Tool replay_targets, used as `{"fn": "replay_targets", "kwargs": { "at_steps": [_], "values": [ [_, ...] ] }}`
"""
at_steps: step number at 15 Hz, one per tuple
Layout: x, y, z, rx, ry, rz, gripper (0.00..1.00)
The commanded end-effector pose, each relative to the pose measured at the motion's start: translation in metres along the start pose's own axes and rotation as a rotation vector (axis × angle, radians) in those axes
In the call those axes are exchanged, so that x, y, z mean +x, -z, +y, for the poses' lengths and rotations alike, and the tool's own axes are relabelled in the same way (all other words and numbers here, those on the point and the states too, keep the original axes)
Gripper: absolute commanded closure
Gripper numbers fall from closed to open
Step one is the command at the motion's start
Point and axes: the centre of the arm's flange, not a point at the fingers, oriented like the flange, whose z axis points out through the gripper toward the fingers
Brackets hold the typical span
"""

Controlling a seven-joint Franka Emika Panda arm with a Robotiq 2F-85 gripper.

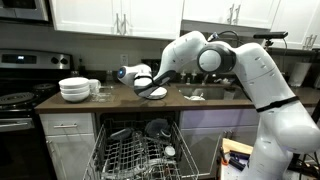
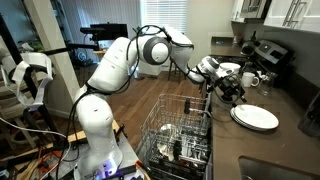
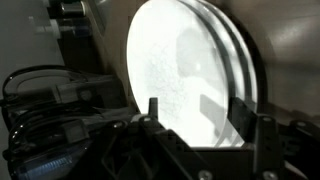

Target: Pick a plate on the counter and put it in the dishwasher

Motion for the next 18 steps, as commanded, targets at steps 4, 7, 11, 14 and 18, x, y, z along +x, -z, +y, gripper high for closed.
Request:
{"fn": "replay_targets", "kwargs": {
  "at_steps": [4, 7, 11, 14, 18],
  "values": [
    [-0.009, -0.005, -0.003, 0.043, -0.007, 0.022, 0.75],
    [-0.011, -0.006, -0.006, 0.058, -0.005, 0.031, 0.56],
    [-0.013, -0.008, 0.001, 0.075, -0.01, 0.047, 0.37],
    [-0.013, -0.01, 0.007, 0.083, -0.022, 0.056, 0.25],
    [-0.013, -0.013, 0.012, 0.095, -0.028, 0.066, 0.43]
  ]
}}
